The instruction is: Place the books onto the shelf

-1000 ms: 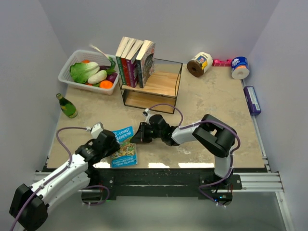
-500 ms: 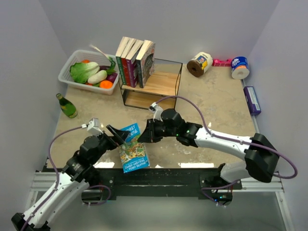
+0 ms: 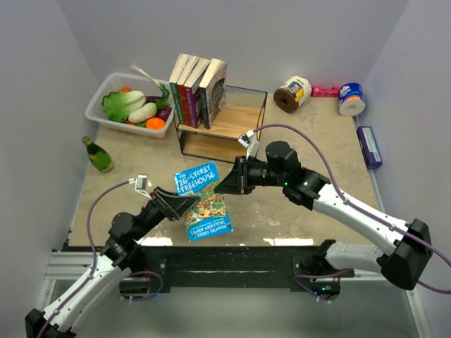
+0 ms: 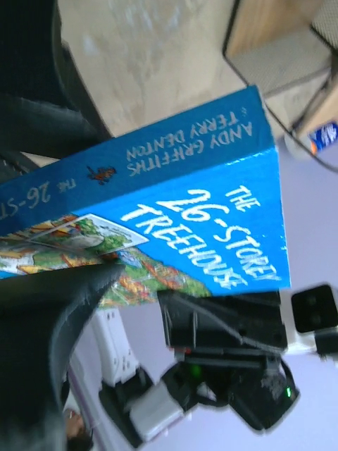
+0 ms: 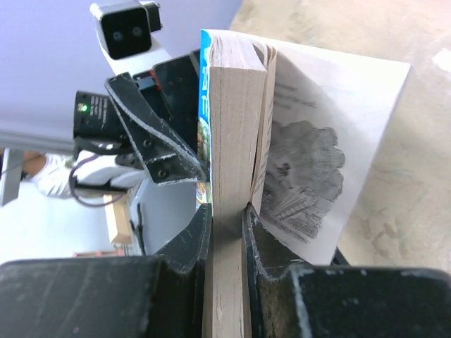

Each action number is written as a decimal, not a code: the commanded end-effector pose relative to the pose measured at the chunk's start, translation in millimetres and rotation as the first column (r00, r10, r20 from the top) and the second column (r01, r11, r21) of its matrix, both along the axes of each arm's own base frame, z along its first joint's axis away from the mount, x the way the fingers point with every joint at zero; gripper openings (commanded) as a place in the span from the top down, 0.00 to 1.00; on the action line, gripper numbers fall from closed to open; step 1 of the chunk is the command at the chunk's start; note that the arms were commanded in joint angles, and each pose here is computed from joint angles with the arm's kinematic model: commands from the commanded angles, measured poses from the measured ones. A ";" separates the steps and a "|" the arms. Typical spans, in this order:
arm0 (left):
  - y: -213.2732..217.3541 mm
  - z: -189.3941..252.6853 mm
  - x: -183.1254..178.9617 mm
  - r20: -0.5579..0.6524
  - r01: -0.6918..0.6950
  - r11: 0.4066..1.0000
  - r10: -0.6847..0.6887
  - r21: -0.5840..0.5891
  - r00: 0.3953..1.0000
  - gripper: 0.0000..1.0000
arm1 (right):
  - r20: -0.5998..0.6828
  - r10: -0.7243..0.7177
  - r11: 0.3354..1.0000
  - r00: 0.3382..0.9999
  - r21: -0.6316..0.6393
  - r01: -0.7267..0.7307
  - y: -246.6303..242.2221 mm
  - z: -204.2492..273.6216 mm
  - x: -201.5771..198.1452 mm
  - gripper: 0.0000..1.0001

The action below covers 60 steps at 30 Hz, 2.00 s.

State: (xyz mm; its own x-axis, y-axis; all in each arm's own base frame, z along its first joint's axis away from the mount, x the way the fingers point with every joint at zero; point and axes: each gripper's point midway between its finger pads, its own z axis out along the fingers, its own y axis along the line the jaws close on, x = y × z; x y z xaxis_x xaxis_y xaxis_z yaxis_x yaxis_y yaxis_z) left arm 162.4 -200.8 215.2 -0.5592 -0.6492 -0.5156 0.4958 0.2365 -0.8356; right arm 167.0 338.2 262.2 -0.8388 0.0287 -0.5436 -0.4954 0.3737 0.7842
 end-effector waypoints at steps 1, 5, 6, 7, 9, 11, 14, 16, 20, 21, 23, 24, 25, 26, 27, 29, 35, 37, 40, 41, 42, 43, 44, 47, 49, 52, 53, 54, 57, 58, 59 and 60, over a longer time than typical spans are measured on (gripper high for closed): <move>-5.0 44.6 -30.4 0.228 0.142 0.985 -0.117 -0.097 0.967 0.66 | 0.106 0.144 0.985 0.984 0.080 -0.152 -1.5 51.7 -22.5 1.00; -7.6 64.7 -43.1 0.315 0.209 0.972 -0.165 -0.111 0.935 1.00 | 0.110 0.173 0.985 0.979 0.011 -0.175 -8.5 45.6 -26.3 0.99; -9.4 67.0 -45.4 0.321 0.229 0.967 -0.183 -0.111 0.929 1.00 | 0.123 0.149 0.989 0.981 -0.015 -0.148 -11.7 45.9 -22.3 0.88; -7.5 78.1 -49.7 0.359 0.241 0.962 -0.181 -0.131 0.915 1.00 | 0.186 0.091 0.995 0.978 -0.048 -0.083 -18.1 49.7 -11.1 0.76; -6.4 95.8 -50.5 0.385 0.244 0.959 -0.172 -0.146 0.906 1.00 | 0.262 -0.024 0.996 0.965 -0.075 0.045 -33.3 68.6 4.8 0.52; -4.4 119.6 -48.9 0.420 0.225 0.963 -0.145 -0.147 0.896 1.00 | 0.347 -0.153 0.987 0.925 -0.002 0.164 -50.6 100.2 14.1 0.35; -5.7 148.1 -49.6 0.467 0.228 0.964 -0.140 -0.136 0.873 1.00 | 0.389 -0.206 0.978 0.898 0.057 0.199 -58.0 122.0 15.9 0.21; -12.9 156.4 -52.0 0.486 0.272 0.956 -0.186 -0.112 0.854 1.00 | 0.385 -0.205 0.978 0.900 0.052 0.200 -56.5 117.7 17.3 0.19; -21.1 175.0 -58.3 0.507 0.363 0.924 -0.258 -0.119 0.822 1.00 | 0.389 -0.188 0.981 0.902 0.111 0.157 -48.2 113.7 13.6 0.17; -22.6 176.5 -60.1 0.512 0.380 0.918 -0.273 -0.114 0.814 1.00 | 0.391 -0.179 0.982 0.903 0.128 0.140 -47.6 114.9 10.1 0.17; -24.4 183.7 -62.5 0.526 0.407 0.906 -0.292 -0.116 0.799 1.00 | 0.390 -0.171 0.980 0.905 0.164 0.114 -42.3 113.6 8.1 0.17; -25.8 184.1 -64.1 0.530 0.422 0.900 -0.307 -0.108 0.791 1.00 | 0.393 -0.159 0.978 0.906 0.185 0.091 -41.6 116.7 3.7 0.17; -25.6 186.8 -66.2 0.543 0.431 0.896 -0.310 -0.107 0.780 1.00 | 0.386 -0.151 0.977 0.910 0.198 0.078 -39.7 114.0 2.0 0.17; -27.6 187.8 -64.4 0.536 0.438 0.892 -0.319 -0.109 0.782 1.00 | 0.402 -0.156 0.969 0.902 0.241 0.061 -37.3 123.6 1.1 0.16; -28.4 188.2 -65.5 0.539 0.448 0.888 -0.328 -0.104 0.776 1.00 | 0.398 -0.146 0.968 0.906 0.247 0.048 -35.5 123.2 -0.5 0.16; -29.4 190.2 -66.9 0.546 0.464 0.880 -0.339 -0.103 0.766 1.00 | 0.406 -0.126 0.963 0.905 0.269 0.013 -28.5 126.0 -1.1 0.17; -32.6 188.7 -65.6 0.549 0.469 0.880 -0.354 -0.080 0.757 1.00 | 0.404 -0.076 0.961 0.912 0.275 -0.042 -17.0 118.2 -2.3 0.40; -35.7 186.6 -63.0 0.543 0.461 0.886 -0.361 -0.055 0.758 0.94 | 0.409 -0.074 0.963 0.910 0.265 -0.041 -18.5 119.6 -1.7 0.65; -40.7 185.1 -54.0 0.533 0.423 0.906 -0.365 0.014 0.763 0.55 | 0.421 -0.052 0.975 0.905 0.217 -0.045 -22.1 121.2 -0.8 0.92; -40.9 186.6 -51.4 0.532 0.407 0.913 -0.359 0.029 0.767 0.45 | 0.435 -0.041 0.974 0.900 0.217 -0.060 -22.5 125.4 -2.4 0.97; -43.3 182.4 -46.2 0.502 0.395 0.917 -0.365 0.050 0.784 0.43 | 0.432 -0.036 0.979 0.901 0.196 -0.055 -25.8 122.7 -0.4 1.00; -41.8 191.1 -44.1 0.536 0.366 0.928 -0.345 0.072 0.770 0.41 | 0.429 -0.028 0.981 0.903 0.187 -0.058 -27.8 125.2 -1.4 1.00; -42.5 192.5 -42.0 0.538 0.358 0.930 -0.345 0.086 0.769 0.39 | 0.427 -0.022 0.982 0.904 0.179 -0.061 -29.3 125.9 -1.6 1.00; -44.9 198.7 -36.4 0.546 0.349 0.928 -0.363 0.134 0.755 0.37 | 0.435 0.012 0.984 0.900 0.153 -0.087 -33.1 128.6 -4.9 1.00; -48.3 200.8 -32.4 0.552 0.359 0.920 -0.384 0.159 0.740 0.38 | 0.434 0.035 0.985 0.900 0.137 -0.104 -34.9 128.1 -5.3 1.00; -51.0 199.1 -27.4 0.550 0.373 0.903 -0.426 0.211 0.719 0.39 | 0.424 0.085 0.987 0.901 0.088 -0.135 -37.6 121.9 -4.1 1.00; -51.2 197.2 -27.3 0.547 0.383 0.895 -0.444 0.228 0.710 0.39 | 0.434 0.096 0.987 0.896 0.075 -0.142 -38.9 121.5 -3.7 1.00; -49.5 199.5 -23.5 0.551 0.374 0.897 -0.441 0.237 0.708 0.39 | 0.436 0.104 0.986 0.894 0.071 -0.149 -39.9 123.4 -2.9 1.00; -51.2 195.3 -16.3 0.542 0.382 0.886 -0.463 0.263 0.701 0.40 | 0.438 0.120 0.988 0.891 0.039 -0.153 -42.9 121.7 -0.8 1.00; -53.4 192.1 -12.7 0.533 0.390 0.881 -0.472 0.268 0.702 0.46 | 0.424 0.136 0.986 0.895 0.028 -0.163 -41.6 117.8 -0.6 1.00; -54.7 189.0 -13.4 0.528 0.404 0.871 -0.490 0.278 0.693 0.50 | 0.422 0.141 0.986 0.896 0.020 -0.164 -41.9 116.8 0.4 1.00; -55.2 189.5 -14.5 0.543 0.411 0.868 -0.496 0.281 0.678 0.55 | 0.424 0.145 0.986 0.894 0.019 -0.168 -41.0 117.2 1.1 1.00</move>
State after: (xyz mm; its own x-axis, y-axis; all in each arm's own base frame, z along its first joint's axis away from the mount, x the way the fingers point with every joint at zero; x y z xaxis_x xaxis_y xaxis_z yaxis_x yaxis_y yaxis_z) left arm 163.5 -257.9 378.3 -0.4619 -0.3134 -0.8297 0.8732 0.0030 -0.4873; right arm 171.5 301.3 384.3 -0.5187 0.0181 -0.8547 -0.8309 0.2246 0.5090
